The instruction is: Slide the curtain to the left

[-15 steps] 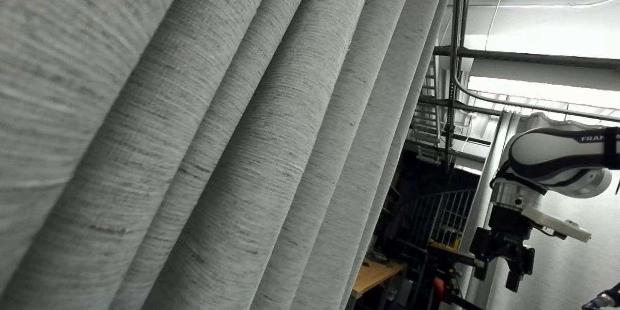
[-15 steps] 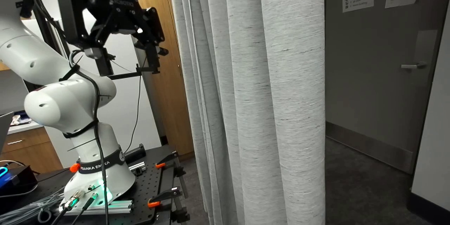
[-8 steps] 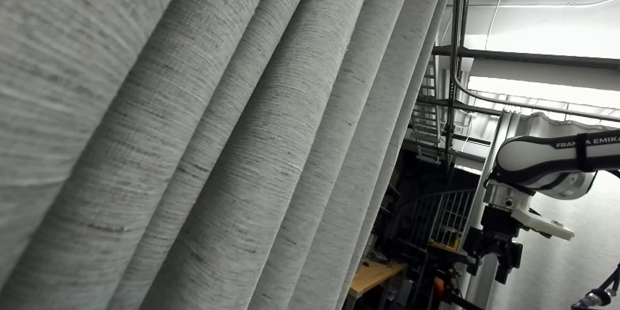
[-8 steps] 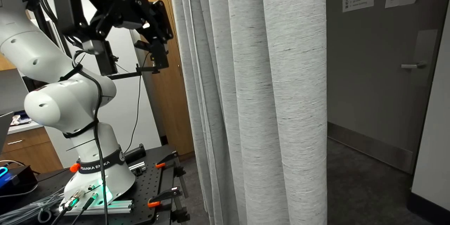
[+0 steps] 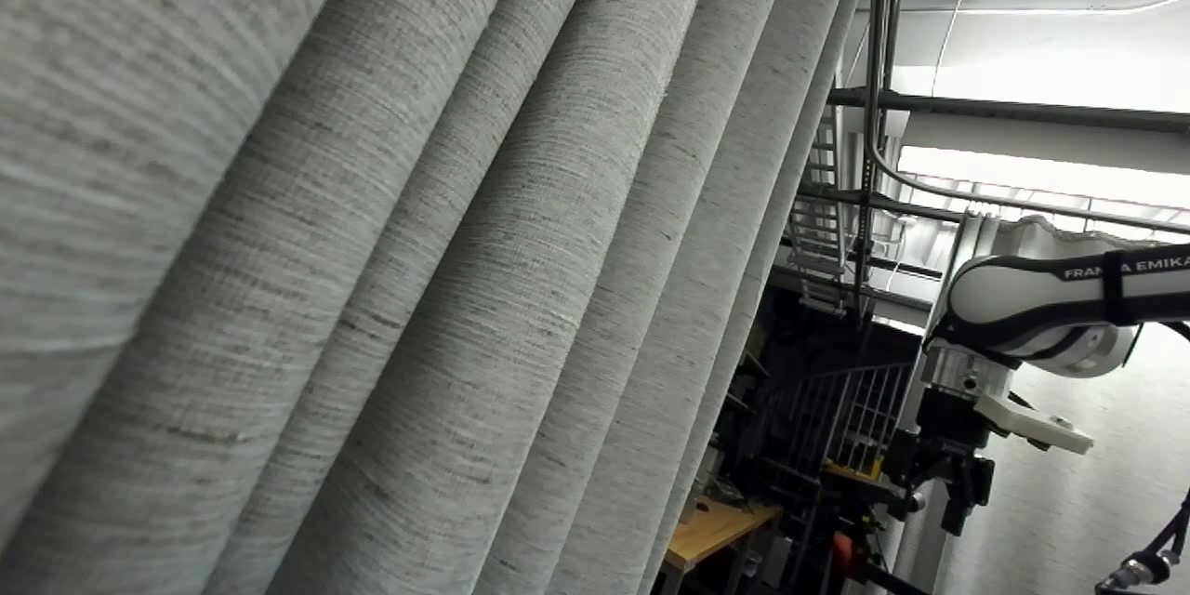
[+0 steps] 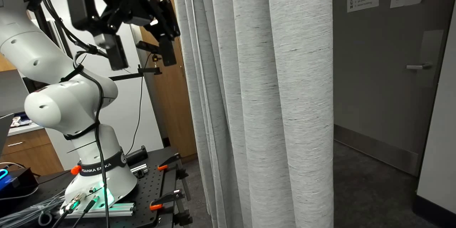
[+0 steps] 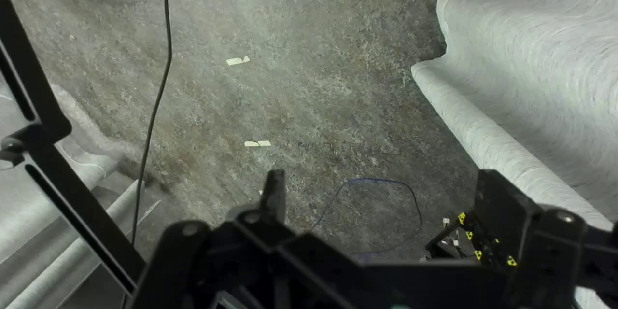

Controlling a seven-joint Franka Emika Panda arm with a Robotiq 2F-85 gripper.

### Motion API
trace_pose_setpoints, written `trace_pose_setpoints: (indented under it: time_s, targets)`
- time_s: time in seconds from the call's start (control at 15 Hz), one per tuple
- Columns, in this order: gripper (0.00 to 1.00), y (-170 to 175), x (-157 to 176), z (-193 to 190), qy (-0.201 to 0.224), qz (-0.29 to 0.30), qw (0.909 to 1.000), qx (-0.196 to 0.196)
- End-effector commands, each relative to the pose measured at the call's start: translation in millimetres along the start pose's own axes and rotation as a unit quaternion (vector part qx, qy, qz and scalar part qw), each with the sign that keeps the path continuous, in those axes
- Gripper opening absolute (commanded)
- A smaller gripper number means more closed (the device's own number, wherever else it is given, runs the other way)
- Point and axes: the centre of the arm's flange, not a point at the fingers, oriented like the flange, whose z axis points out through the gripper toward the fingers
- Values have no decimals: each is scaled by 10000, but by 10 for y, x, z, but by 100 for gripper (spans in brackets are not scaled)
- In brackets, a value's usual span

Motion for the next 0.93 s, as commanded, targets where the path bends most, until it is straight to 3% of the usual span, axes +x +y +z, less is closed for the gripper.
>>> trace_pose_setpoints:
  time_s: [0.0, 0.2, 0.4, 0.87]
  targets:
    - [100, -331, 140, -223, 388, -454, 9982, 83]
    - [100, -748, 233, -413, 744, -882, 9921, 483]
    - [100, -1068, 390, -595, 1143, -967, 9822, 1130]
    - [100, -1259, 704, -1031, 2404, -525, 9463, 2096]
